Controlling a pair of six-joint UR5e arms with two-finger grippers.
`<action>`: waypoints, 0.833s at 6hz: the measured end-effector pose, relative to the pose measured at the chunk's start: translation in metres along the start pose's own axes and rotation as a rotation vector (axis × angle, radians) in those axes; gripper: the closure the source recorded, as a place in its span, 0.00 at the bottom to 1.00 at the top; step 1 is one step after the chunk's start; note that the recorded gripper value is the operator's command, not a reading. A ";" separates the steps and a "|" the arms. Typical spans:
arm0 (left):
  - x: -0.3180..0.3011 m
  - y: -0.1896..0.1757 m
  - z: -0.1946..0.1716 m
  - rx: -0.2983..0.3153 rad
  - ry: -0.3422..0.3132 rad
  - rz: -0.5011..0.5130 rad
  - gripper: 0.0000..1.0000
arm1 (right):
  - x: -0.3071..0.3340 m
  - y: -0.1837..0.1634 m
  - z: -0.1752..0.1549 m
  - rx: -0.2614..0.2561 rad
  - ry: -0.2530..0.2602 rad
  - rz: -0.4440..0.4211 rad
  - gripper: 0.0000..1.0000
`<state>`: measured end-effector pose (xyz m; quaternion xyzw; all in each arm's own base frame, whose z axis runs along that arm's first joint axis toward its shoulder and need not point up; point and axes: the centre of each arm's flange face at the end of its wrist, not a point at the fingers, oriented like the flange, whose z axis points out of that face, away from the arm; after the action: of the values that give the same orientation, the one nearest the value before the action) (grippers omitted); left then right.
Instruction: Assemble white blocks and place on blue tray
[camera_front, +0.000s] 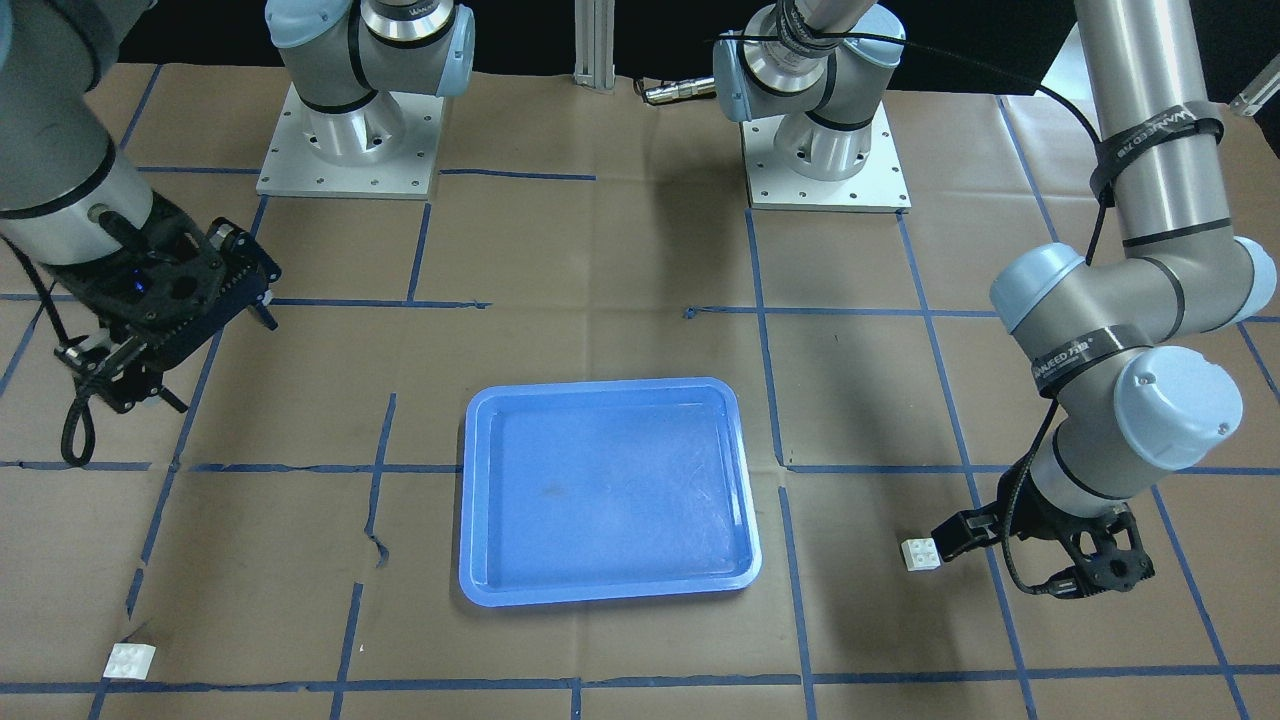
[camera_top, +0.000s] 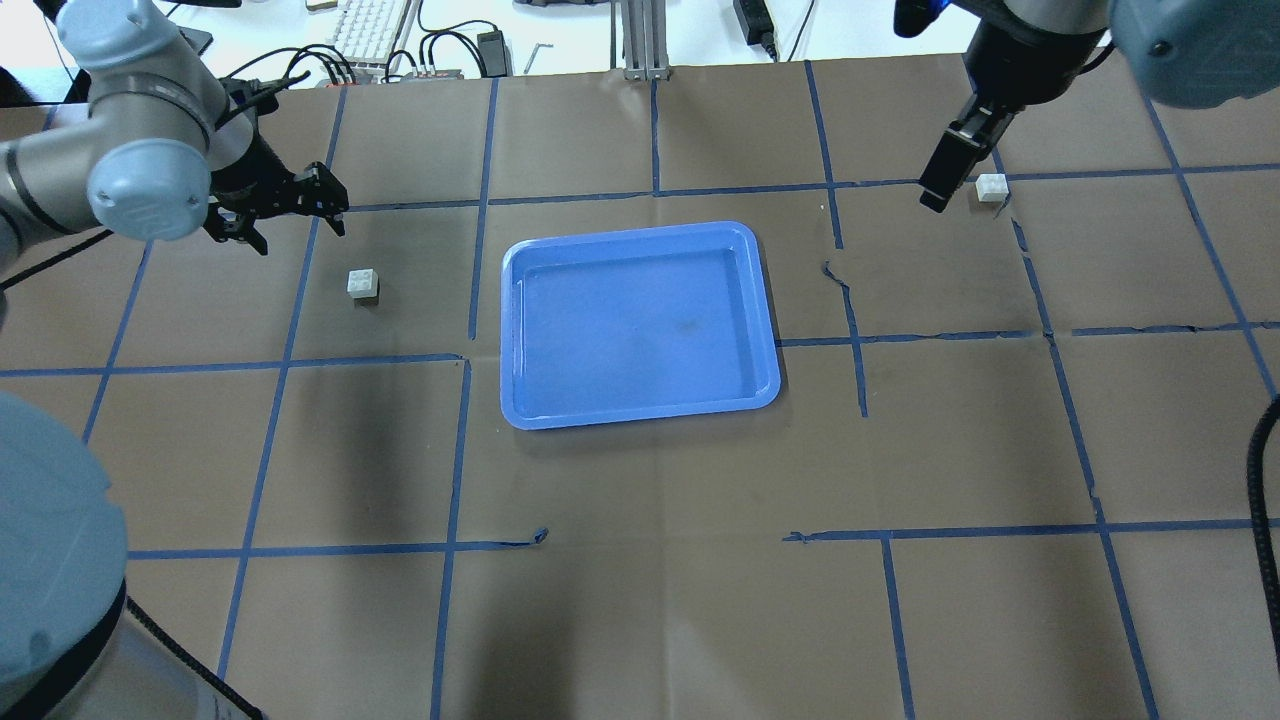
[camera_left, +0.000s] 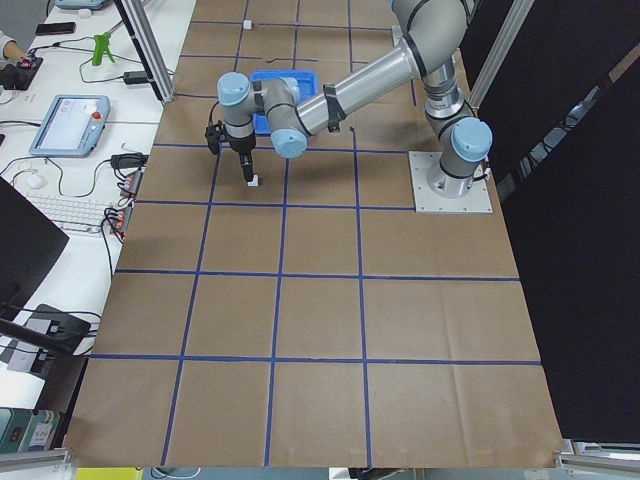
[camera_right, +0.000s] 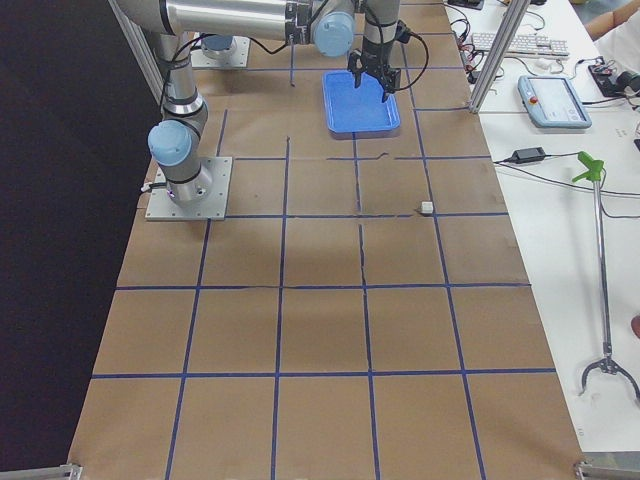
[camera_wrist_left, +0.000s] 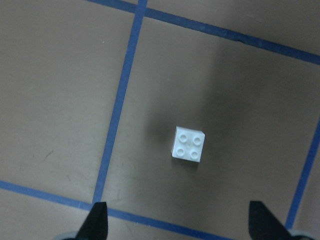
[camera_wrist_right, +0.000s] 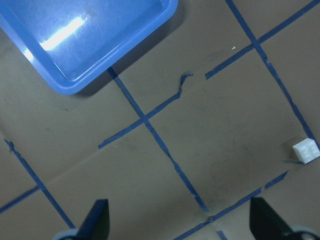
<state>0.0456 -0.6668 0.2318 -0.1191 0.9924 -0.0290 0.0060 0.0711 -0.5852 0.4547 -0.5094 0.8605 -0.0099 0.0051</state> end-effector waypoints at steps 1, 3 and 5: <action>-0.001 -0.003 0.028 -0.005 0.001 0.000 0.01 | 0.030 0.004 0.007 -0.003 -0.001 -0.199 0.00; 0.002 -0.002 0.048 -0.019 0.005 0.028 0.01 | 0.104 0.015 0.022 0.000 0.007 -0.522 0.01; 0.006 0.007 0.059 -0.043 0.011 0.163 0.09 | 0.181 0.048 0.057 0.040 -0.009 -0.686 0.00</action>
<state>0.0388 -0.6649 0.1727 -0.0379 0.9993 -0.0078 0.0005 -0.0567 -0.7217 0.3969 -0.7688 0.6388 -0.0256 0.0153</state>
